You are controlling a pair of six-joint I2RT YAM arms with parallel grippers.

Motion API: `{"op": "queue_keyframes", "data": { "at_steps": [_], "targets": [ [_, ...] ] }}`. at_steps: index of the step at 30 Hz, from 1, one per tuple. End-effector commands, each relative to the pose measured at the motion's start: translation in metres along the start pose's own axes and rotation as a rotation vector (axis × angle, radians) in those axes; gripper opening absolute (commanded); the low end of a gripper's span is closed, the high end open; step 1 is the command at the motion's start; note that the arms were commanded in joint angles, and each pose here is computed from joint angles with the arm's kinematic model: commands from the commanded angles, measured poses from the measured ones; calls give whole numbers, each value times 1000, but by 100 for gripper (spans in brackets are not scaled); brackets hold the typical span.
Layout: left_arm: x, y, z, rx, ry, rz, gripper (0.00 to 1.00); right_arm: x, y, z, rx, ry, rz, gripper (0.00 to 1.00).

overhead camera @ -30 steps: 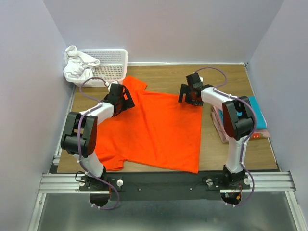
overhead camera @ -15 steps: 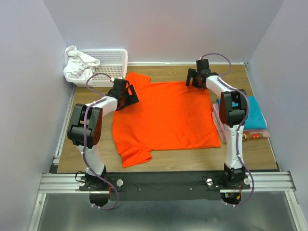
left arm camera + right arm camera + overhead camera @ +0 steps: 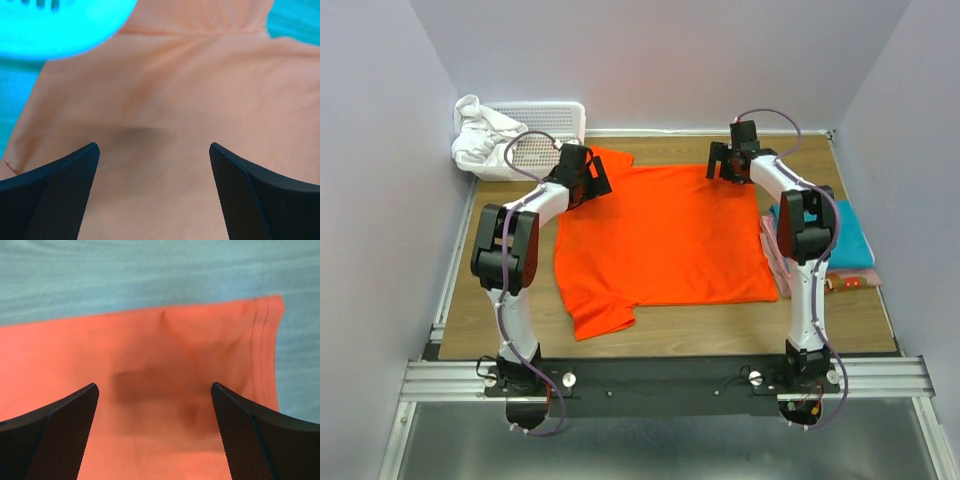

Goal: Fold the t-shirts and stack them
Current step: Flatten the tshirt out, then fold the tshirt

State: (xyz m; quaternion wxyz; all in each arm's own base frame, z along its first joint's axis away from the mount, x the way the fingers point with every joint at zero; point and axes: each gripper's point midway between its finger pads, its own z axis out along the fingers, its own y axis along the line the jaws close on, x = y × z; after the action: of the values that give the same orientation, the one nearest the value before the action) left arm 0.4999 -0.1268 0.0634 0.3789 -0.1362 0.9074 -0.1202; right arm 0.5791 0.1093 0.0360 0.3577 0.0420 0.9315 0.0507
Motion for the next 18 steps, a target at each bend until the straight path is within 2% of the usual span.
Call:
{"op": "queue_keyframes", "data": {
  "at_steps": [1, 3, 5, 6, 9, 10, 12, 13, 14, 15, 16, 18],
  "targets": [
    [-14, -12, -10, 0, -37, 37, 98, -22, 19, -64, -116, -24, 20, 100],
    [-26, -23, -29, 17, -77, 45, 98, -15, 30, -81, -170, -8, 25, 100],
    [-19, -32, -45, 16, -80, 61, 98, -10, 34, -100, -181, -8, 40, 100],
    [-26, -41, -65, 34, -108, 55, 98, -1, 35, -117, -174, -7, 49, 100],
    [1, -42, -106, 25, -96, 30, 98, 26, 27, -145, -148, 4, 108, 100],
    [25, -31, -111, 5, -60, 31, 98, 34, 24, -150, -139, 8, 128, 100],
    [45, -47, -145, 52, -74, 25, 98, 35, 18, -171, -124, -43, 164, 100],
    [78, -38, -150, 43, -15, 21, 98, 56, 11, -172, -105, -14, 201, 100],
    [93, -54, -171, 115, -4, 27, 98, 63, 9, -175, -101, -13, 214, 100],
    [114, -52, -180, 120, 40, 31, 98, 72, 6, -184, -104, -19, 243, 100],
    [145, -39, -183, 100, 108, -7, 98, 77, 1, -186, -82, -26, 253, 100],
    [192, -25, -204, 97, 200, 9, 98, 80, 0, -196, -88, -45, 267, 100]
  ]
}}
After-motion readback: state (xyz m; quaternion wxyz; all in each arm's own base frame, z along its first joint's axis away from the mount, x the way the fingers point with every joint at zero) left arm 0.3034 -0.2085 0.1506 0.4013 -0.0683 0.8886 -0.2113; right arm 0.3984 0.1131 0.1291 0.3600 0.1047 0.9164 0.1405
